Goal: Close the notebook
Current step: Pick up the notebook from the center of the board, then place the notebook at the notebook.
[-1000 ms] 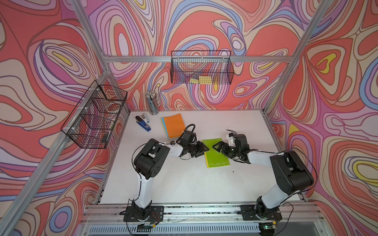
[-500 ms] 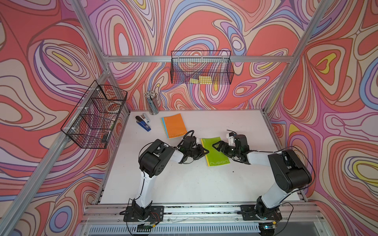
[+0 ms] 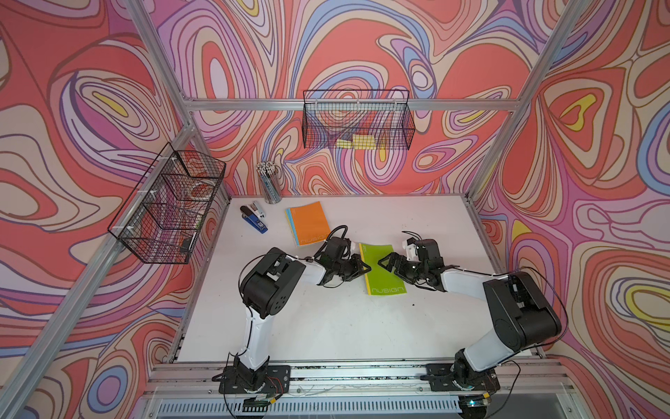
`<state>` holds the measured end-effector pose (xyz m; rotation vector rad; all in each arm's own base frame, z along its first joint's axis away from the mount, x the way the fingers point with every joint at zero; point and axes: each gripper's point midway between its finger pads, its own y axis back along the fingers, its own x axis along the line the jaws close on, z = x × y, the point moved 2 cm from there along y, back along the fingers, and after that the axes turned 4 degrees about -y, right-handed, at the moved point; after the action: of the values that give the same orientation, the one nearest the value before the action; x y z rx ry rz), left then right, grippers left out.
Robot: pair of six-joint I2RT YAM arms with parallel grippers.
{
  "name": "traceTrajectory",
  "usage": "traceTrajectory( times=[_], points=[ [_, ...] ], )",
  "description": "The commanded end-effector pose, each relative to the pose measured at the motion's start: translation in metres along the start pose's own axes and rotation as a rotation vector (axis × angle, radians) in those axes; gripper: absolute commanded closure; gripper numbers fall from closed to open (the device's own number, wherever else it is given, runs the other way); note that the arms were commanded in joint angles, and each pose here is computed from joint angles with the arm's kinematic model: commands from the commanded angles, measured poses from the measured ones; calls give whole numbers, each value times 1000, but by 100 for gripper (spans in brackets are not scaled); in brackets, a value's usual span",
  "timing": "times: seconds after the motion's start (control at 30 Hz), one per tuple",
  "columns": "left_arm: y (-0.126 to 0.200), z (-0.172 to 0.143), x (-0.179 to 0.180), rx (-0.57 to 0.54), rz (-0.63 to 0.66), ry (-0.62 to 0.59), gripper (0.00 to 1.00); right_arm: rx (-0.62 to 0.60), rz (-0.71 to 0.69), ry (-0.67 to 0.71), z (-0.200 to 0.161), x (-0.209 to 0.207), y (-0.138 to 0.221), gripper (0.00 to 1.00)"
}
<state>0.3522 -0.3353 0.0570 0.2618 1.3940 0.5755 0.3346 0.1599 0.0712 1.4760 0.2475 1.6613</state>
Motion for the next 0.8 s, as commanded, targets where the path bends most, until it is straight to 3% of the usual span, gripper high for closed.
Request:
traceTrajectory(
  times=[0.0,0.43,0.77],
  points=[
    [30,26,-30,-31,-34,-92,100,13,-34,7,-1,5,12,2],
    [101,74,-55,-18,-58,-152,100,-8,1,35,10,25,21,2],
    [158,136,-53,-113,-74,-132,100,-11,7,51,13,30,25,2]
  ],
)
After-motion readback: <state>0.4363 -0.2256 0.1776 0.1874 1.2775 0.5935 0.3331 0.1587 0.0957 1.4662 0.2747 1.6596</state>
